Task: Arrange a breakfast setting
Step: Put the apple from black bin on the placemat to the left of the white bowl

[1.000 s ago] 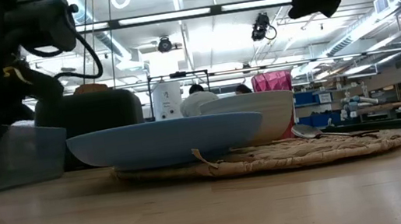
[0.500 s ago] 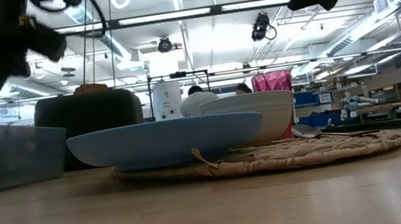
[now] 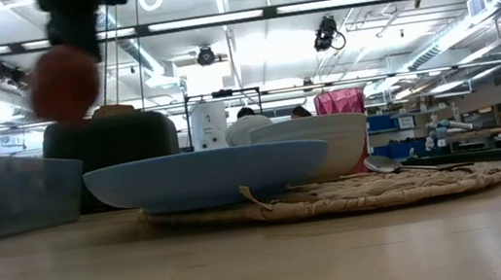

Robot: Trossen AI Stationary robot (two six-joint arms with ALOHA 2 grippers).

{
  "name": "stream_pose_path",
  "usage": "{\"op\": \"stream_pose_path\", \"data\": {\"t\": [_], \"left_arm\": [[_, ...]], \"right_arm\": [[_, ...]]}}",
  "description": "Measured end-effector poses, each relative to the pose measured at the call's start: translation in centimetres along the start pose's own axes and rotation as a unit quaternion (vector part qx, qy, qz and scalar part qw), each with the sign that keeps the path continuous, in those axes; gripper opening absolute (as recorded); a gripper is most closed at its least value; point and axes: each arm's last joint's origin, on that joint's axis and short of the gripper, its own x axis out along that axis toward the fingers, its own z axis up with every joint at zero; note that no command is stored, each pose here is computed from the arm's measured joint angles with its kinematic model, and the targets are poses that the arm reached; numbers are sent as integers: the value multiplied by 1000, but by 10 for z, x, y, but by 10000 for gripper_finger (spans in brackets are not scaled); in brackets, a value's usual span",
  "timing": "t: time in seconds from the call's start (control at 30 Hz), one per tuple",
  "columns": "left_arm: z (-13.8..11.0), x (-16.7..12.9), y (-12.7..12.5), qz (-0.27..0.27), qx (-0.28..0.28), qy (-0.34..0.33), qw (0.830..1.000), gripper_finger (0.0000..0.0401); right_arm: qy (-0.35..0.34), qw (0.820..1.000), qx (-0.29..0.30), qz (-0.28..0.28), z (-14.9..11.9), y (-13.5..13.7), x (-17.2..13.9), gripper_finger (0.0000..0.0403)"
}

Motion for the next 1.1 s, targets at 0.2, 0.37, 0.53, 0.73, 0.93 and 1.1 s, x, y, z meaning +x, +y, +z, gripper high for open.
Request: {"op": "stream_pose_path", "data": {"t": [0.2,0.37,0.53,0.73,0.93,1.1], "left_arm": [[32,17,-4,2,27,-143,989,21],[55,57,-6,25,43,-137,989,21],[76,94,-3,30,43,-146,988,21],[92,127,10,38,21,-141,989,21],[100,144,15,36,-4,-149,988,21],[101,152,14,34,-18,-147,988,21]], "right_arm": [[1,1000,-16,-5,22,-1,-18,142],[-13,1000,-8,1,30,1,-23,142],[-11,1000,15,14,29,4,-24,142],[-8,999,38,33,27,11,-26,142],[-7,998,49,41,26,15,-28,142],[-7,998,50,38,26,15,-27,142]]}}
